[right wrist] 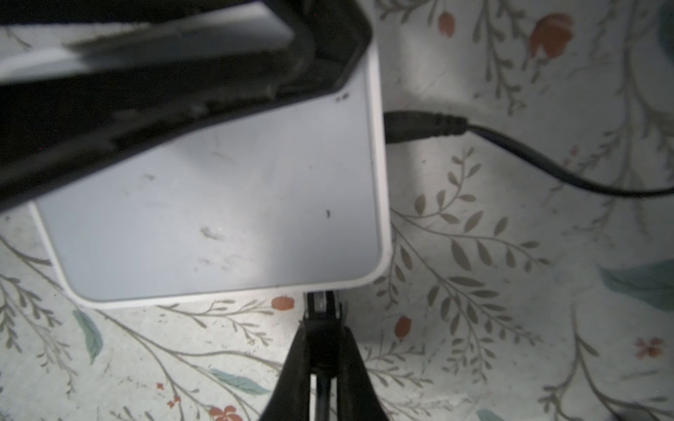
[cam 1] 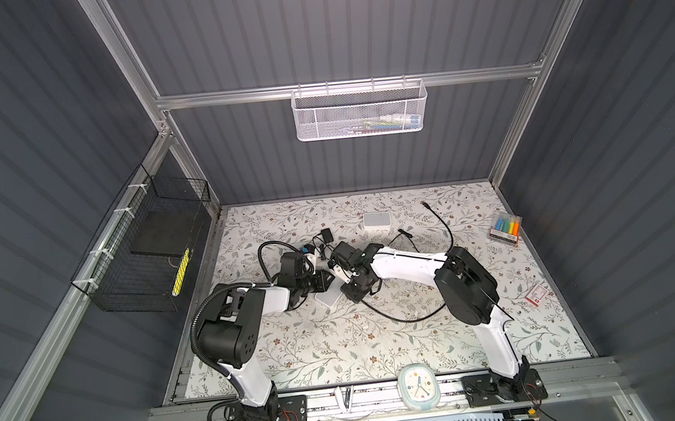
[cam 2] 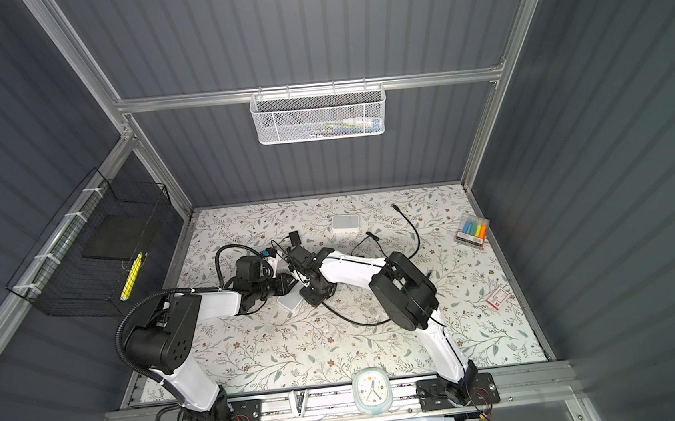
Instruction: Insert the plug into the switch port
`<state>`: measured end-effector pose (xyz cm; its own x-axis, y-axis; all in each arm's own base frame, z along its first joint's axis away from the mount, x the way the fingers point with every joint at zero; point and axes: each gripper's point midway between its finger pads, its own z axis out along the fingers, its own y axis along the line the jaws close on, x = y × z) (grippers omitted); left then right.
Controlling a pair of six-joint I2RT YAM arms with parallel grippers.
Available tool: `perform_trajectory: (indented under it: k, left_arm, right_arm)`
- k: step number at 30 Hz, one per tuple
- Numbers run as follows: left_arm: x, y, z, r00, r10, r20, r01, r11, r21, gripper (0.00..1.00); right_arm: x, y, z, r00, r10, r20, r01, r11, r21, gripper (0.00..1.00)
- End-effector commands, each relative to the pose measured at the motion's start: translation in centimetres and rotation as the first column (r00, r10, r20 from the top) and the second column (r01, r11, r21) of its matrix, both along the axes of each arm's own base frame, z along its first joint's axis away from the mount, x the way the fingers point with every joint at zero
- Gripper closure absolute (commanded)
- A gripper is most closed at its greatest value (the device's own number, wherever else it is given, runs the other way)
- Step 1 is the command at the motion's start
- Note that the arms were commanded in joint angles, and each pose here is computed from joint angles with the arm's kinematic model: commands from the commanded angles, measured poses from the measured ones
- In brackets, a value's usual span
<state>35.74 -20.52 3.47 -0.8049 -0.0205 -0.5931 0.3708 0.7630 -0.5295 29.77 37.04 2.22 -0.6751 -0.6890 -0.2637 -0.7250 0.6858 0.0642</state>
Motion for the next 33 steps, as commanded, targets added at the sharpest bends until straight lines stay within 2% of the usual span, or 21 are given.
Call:
perform_trajectory:
  k: [1,33]
  left_arm:
    - [-9.7,-3.3,-5.2,0.916,-0.201,-0.348,0.187,0.98,-0.075,0.74]
    - [-11.0,-4.6,-6.1,0.895,-0.25,-0.369,0.222,0.968,-0.117,0.76]
  right_arm:
    - [5.6,8.5,7.3,0.968,-0.035,0.247,-0.056,0.935,0.351,1.0]
    - [7.7,9.8,9.0,0.957,-0.062,0.283,-0.059,0.915,0.4,1.0]
